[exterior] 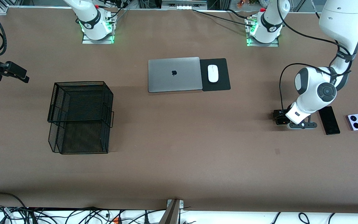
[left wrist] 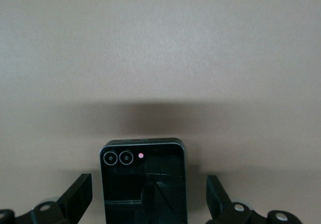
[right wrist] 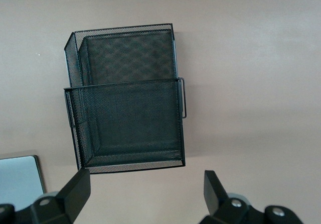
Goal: Place phones with both arms
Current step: 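Lift the black flip phone off the table with the left gripper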
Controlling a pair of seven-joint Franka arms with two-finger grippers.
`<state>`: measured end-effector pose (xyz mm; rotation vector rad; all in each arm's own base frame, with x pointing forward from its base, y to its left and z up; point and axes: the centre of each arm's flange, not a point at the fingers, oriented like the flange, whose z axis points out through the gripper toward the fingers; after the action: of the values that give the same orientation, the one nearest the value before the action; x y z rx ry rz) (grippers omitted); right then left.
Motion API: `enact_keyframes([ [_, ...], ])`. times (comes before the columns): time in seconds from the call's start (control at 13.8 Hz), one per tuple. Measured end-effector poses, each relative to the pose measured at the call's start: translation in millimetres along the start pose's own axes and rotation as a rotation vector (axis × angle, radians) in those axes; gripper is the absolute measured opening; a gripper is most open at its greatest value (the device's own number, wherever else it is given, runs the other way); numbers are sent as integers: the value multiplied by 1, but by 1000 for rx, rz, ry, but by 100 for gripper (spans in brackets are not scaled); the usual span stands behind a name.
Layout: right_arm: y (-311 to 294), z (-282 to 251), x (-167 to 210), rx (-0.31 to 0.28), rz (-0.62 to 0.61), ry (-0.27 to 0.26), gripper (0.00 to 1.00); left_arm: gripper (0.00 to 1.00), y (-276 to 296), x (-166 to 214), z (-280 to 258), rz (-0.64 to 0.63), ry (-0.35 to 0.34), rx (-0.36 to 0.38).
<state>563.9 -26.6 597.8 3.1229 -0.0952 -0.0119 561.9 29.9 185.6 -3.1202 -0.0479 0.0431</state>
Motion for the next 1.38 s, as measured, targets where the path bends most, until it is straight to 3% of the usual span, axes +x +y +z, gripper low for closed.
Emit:
enact_keyframes([
  [0.44,0,0,0,0,0,1,100,100,-4,-9,30,-9,-51,-2],
  [0.58,0,0,0,0,0,1,100,96,-4,-9,29,-10,-49,-2],
  [0.73,0,0,0,0,0,1,100,83,-5,-7,22,-10,-41,-2],
  [0.95,0,0,0,0,0,1,100,80,-4,-3,17,-8,-29,-2],
  [1.09,0,0,0,0,0,1,100,80,0,10,-4,-1,-56,-2],
  [1.24,0,0,0,0,0,1,100,80,15,32,-49,22,-130,-5],
  [1.38,0,0,0,0,0,1,100,80,40,53,-99,46,-150,-11],
])
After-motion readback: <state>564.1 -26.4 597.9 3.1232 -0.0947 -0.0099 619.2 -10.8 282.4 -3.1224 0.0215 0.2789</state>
